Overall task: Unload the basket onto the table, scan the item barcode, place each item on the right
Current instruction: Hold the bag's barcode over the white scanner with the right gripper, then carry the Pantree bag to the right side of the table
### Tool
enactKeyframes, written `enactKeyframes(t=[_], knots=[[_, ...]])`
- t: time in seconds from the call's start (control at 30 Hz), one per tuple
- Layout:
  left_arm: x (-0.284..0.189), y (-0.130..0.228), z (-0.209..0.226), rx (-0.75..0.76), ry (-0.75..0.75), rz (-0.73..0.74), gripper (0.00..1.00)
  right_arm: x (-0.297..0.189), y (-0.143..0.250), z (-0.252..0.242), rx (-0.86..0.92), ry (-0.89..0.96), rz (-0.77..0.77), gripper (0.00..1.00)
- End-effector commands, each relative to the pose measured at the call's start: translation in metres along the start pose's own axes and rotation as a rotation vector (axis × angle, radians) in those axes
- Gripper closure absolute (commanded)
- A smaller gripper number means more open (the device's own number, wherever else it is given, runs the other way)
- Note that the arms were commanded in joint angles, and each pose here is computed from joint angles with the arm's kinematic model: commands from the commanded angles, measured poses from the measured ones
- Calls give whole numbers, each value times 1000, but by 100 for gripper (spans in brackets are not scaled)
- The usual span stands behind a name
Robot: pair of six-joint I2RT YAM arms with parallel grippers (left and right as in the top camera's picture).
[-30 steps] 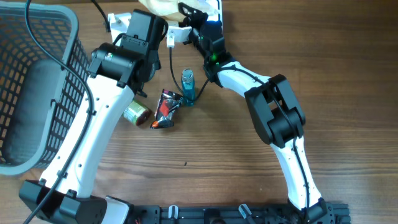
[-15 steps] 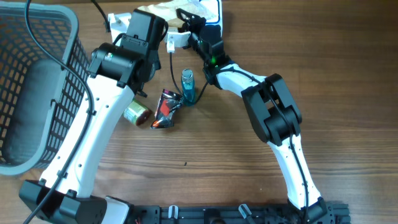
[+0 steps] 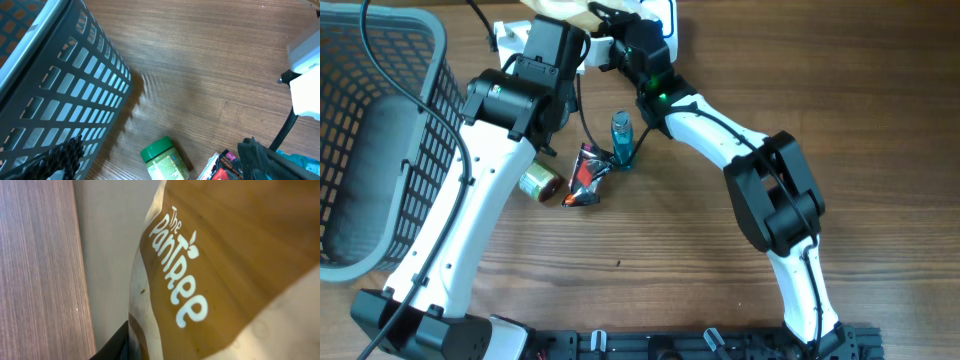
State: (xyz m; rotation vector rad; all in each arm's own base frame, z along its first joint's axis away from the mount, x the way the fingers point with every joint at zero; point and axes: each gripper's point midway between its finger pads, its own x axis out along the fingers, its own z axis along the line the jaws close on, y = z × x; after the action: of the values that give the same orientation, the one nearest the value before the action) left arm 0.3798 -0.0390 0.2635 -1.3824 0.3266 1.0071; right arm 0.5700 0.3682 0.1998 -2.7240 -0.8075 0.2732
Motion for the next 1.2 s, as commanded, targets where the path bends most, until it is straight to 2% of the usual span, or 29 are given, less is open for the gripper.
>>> enactKeyframes(t=[0.0, 0.07, 0.23, 0.37, 0.47, 0.53, 0.57, 0.6, 0.7, 0.77, 0.8, 0.9, 0.97, 1.1, 1.17], knots=[[2, 0, 1, 15, -13, 1, 0, -17, -11, -62, 177, 110, 47, 95], [2, 0, 1, 15, -13, 1, 0, -24, -4, -70, 255, 100, 101, 95], [2, 0, 1, 15, -13, 1, 0, -35, 20, -93, 301, 136, 159, 95], [2, 0, 1, 15, -13, 1, 0, -68, 79, -158, 379, 297, 289, 95], [2, 0, 1, 15, -13, 1, 0, -126, 133, -221, 479, 469, 460, 95], [2, 0, 1, 15, -13, 1, 0, -180, 169, -253, 686, 626, 582, 95], [2, 0, 1, 15, -13, 1, 0, -216, 192, -259, 865, 730, 660, 95], [2, 0, 1, 15, -13, 1, 0, -234, 204, -258, 962, 778, 701, 95], [2, 0, 1, 15, -13, 1, 0, -308, 249, -202, 1496, 922, 917, 95], [2, 0, 1, 15, -13, 1, 0, -344, 269, -154, 1684, 916, 1116, 95], [2, 0, 1, 15, -13, 1, 0, -359, 278, -138, 1710, 932, 1198, 95], [2, 0, 1, 15, -13, 1, 0, -430, 323, -94, 1632, 1028, 1483, 95], [2, 0, 1, 15, -13, 1, 0, -469, 345, -79, 1600, 1105, 1593, 95], [2, 0, 1, 15, -13, 1, 0, -529, 393, -37, 1666, 1276, 1654, 95], [2, 0, 1, 15, -13, 1, 0, -530, 410, -11, 1769, 1206, 1600, 94]])
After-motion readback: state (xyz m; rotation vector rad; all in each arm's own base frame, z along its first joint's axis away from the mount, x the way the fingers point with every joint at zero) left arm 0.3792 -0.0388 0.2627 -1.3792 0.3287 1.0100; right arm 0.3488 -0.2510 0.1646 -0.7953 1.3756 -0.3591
